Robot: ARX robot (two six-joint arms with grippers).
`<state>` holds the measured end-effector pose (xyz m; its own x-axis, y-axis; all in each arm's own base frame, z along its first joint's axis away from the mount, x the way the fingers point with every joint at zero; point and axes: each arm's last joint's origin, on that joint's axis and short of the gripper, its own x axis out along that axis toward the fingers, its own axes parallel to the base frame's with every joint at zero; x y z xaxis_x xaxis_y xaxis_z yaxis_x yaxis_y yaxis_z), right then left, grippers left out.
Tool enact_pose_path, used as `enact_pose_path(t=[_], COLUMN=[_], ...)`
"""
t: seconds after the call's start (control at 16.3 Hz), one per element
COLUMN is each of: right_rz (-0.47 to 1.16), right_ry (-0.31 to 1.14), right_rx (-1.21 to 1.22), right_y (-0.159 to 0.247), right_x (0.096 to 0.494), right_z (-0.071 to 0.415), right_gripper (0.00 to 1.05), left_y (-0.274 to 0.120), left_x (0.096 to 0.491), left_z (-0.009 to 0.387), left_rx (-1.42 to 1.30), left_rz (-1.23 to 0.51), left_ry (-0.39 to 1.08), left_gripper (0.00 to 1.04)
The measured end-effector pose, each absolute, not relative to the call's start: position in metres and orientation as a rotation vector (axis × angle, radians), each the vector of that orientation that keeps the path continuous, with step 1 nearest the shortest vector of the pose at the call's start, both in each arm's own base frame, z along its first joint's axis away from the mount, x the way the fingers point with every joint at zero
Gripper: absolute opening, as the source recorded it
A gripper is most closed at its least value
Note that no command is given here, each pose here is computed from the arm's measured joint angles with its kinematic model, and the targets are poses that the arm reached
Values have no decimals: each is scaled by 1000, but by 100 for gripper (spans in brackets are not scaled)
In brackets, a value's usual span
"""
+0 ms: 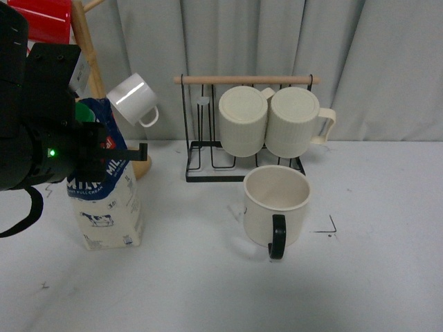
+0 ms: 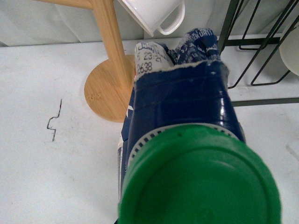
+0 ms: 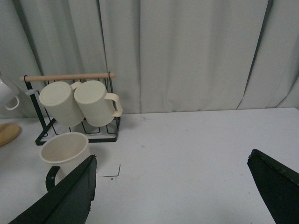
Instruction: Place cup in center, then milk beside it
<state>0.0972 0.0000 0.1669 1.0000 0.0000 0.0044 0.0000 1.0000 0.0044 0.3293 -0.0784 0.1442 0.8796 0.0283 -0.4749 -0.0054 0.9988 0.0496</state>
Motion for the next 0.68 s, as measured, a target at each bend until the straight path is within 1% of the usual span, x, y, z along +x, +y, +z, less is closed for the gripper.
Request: enact_pose_path(t=[0.18,0.43,0.68], right_rz=[0,0,0], right_ry=[-4,-4,-4], right_rx=[4,4,4], right_y=[0,0,0], right_x=[97,97,97], right_z=[167,167,167], right_gripper=[98,98,98], left_y=[-100,-133,-150], left_x=[321,319,323], left_z=[151,165,159], left_rx=[51,40,54], left_rz=[-11,-83,-83], left_ry=[488,425,421], left_gripper=[9,9,8])
